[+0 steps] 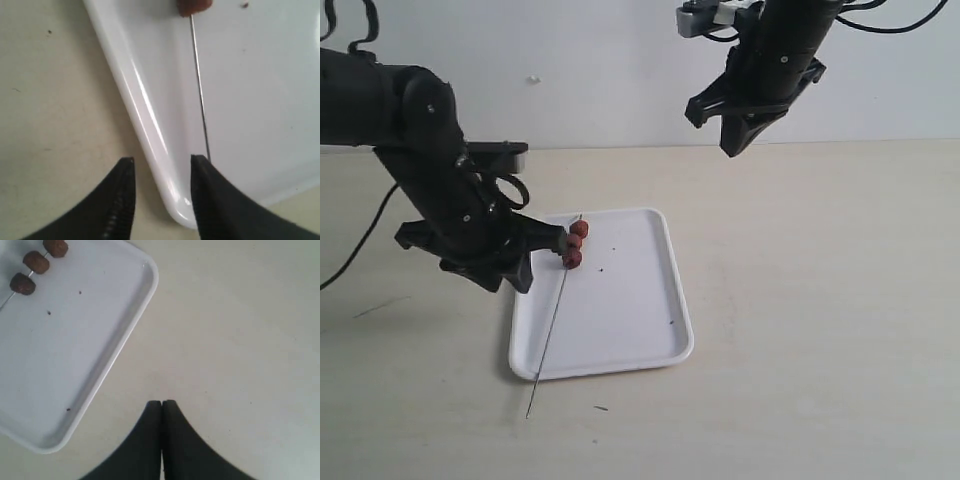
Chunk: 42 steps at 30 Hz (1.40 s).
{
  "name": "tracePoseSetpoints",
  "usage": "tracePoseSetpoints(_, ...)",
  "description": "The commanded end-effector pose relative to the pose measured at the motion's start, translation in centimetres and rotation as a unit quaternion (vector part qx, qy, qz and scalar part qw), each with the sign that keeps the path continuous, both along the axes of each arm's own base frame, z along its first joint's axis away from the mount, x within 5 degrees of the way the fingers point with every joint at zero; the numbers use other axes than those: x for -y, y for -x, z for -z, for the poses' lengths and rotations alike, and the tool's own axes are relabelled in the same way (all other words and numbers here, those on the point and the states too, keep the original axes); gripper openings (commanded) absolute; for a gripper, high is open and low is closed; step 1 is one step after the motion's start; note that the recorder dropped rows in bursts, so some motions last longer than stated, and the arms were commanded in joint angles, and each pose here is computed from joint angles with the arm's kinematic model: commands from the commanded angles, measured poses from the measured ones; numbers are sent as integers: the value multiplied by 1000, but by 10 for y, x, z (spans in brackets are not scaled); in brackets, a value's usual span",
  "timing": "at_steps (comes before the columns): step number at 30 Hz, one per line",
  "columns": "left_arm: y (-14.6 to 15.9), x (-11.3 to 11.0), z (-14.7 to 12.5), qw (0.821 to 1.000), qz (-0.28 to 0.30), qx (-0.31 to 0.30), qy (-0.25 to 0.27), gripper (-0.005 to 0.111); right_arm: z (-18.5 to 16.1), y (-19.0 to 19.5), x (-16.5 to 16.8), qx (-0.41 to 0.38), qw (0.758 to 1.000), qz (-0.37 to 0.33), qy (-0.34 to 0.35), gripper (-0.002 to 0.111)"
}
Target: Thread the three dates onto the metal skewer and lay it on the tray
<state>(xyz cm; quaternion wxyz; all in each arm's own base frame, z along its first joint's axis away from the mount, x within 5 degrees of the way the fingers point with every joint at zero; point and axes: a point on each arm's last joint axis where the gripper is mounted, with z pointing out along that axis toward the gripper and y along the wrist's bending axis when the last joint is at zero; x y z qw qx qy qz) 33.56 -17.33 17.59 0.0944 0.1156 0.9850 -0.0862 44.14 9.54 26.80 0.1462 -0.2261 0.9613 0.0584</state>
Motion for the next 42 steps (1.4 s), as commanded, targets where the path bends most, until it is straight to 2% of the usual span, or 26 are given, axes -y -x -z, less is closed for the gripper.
tracePoseSetpoints(1, 17, -12, -22, 994, -6, 109, 32, 24, -2, 15, 5, 33, 999, 2, 6, 0)
tracePoseSetpoints(4, 34, -22, -36, 982, -15, 177, 60, 1, -2, 31, 7, 74, 997, 20, -13, 0)
tracePoseSetpoints(9, 69, -41, -48, 960, -27, 264, 94, 0, -10, 64, 10, 153, 984, 56, -71, 0)
tracePoseSetpoints(12, 91, -54, -55, 939, -35, 321, 118, 0, -13, 94, 17, 202, 971, 81, -93, 0)
tracePoseSetpoints(19, 151, -87, -68, 870, -52, 456, 177, 0, -29, 176, 38, 320, 933, 113, -116, 0)
tracePoseSetpoints(21, 167, -95, -67, 856, -55, 479, 187, 0, -30, 199, 44, 348, 922, 118, -120, 0)
tracePoseSetpoints(22, 176, -100, -70, 842, -57, 499, 197, 0, -31, 211, 47, 365, 915, 120, -123, 0)
tracePoseSetpoints(28, 218, -120, -70, 793, -59, 562, 229, 0, -31, 276, 62, 452, 869, 136, -150, 0)
tracePoseSetpoints(31, 232, -127, -70, 773, -56, 585, 237, 0, -30, 299, 67, 478, 853, 135, -159, 0)
tracePoseSetpoints(33, 239, -130, -69, 765, -53, 596, 238, 0, -28, 314, 70, 496, 842, 133, -165, 0)
tracePoseSetpoints(36, 247, -133, -66, 765, -47, 597, 237, 0, -25, 332, 73, 520, 826, 131, -174, 0)
tracePoseSetpoints(42, 256, -137, -51, 777, -30, 590, 217, 0, -10, 355, 77, 544, 809, 129, -183, 0)
